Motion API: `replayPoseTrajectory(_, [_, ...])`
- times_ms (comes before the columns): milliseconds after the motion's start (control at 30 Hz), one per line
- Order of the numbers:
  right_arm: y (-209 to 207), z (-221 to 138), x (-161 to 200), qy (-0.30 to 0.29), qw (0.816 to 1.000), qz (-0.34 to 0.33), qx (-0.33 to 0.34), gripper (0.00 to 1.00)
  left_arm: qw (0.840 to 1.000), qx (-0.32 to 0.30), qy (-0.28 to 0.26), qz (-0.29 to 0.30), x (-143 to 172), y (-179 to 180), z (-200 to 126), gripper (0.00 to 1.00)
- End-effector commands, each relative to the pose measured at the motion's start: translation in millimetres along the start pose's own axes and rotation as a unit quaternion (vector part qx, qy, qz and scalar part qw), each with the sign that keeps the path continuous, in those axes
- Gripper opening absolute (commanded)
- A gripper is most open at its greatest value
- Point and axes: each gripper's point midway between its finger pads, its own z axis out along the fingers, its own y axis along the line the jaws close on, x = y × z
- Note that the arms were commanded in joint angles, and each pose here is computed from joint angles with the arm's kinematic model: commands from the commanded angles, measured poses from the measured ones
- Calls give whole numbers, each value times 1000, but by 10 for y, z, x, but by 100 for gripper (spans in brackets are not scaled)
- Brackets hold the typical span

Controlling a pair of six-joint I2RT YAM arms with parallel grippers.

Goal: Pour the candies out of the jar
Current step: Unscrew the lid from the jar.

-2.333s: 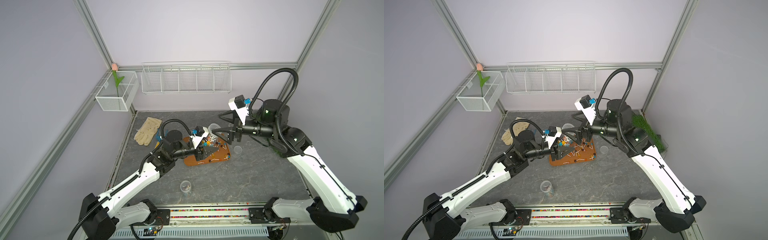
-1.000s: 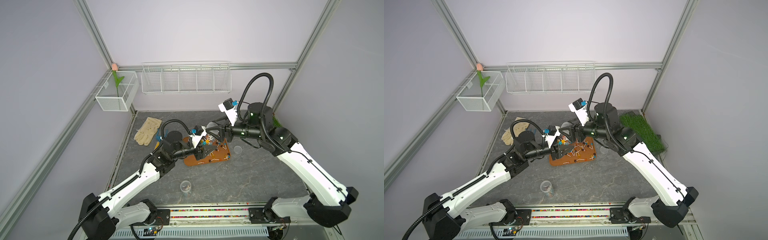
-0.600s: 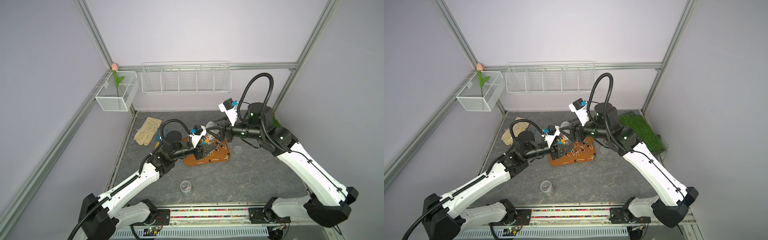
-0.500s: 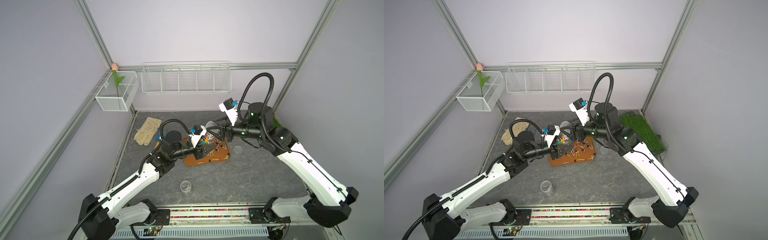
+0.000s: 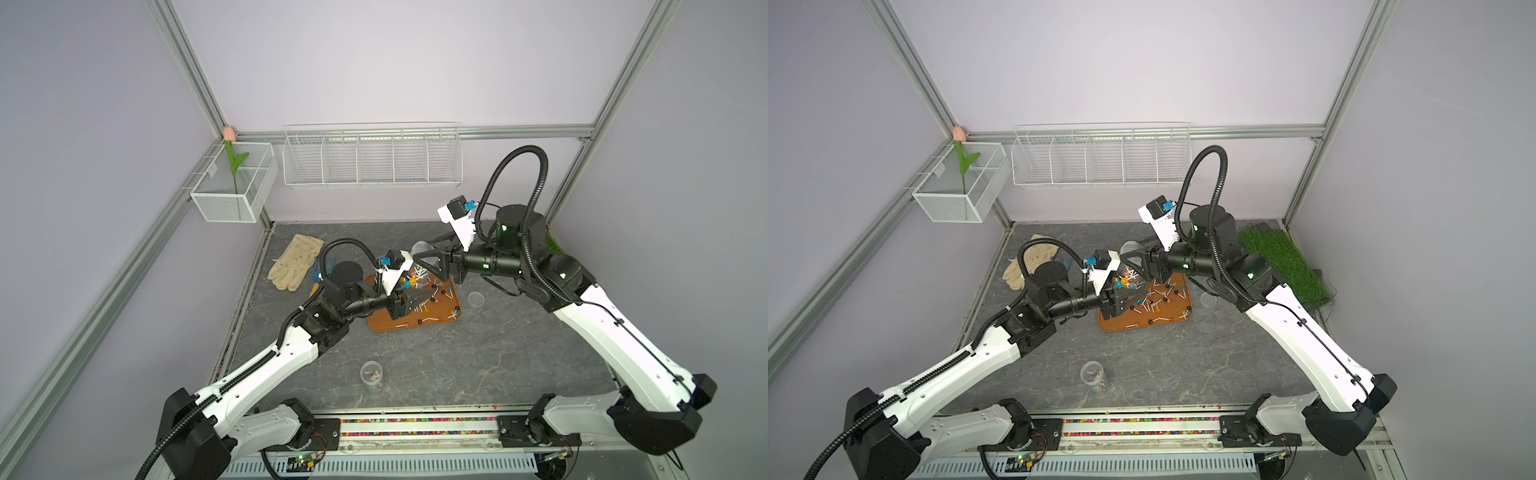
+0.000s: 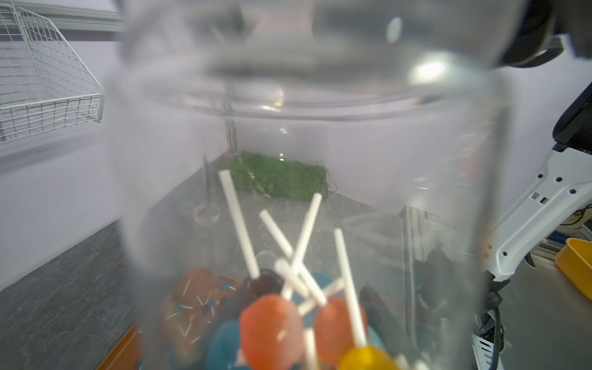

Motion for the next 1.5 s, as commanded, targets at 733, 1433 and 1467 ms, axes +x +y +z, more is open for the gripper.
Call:
replayPoseTrajectory(733, [-188, -91, -215, -26, 998, -49, -1, 57, 1000, 16, -2, 1, 111, -91, -37, 39])
replayPoseTrajectory(1433, [-1055, -250, 755, 44, 983, 53, 171, 57, 1000, -4, 0, 16, 48, -61, -104, 39])
replayPoseTrajectory(1467, [-1136, -272, 904, 54, 978, 64, 190, 58, 1000, -4, 1, 16, 50, -57, -103, 39])
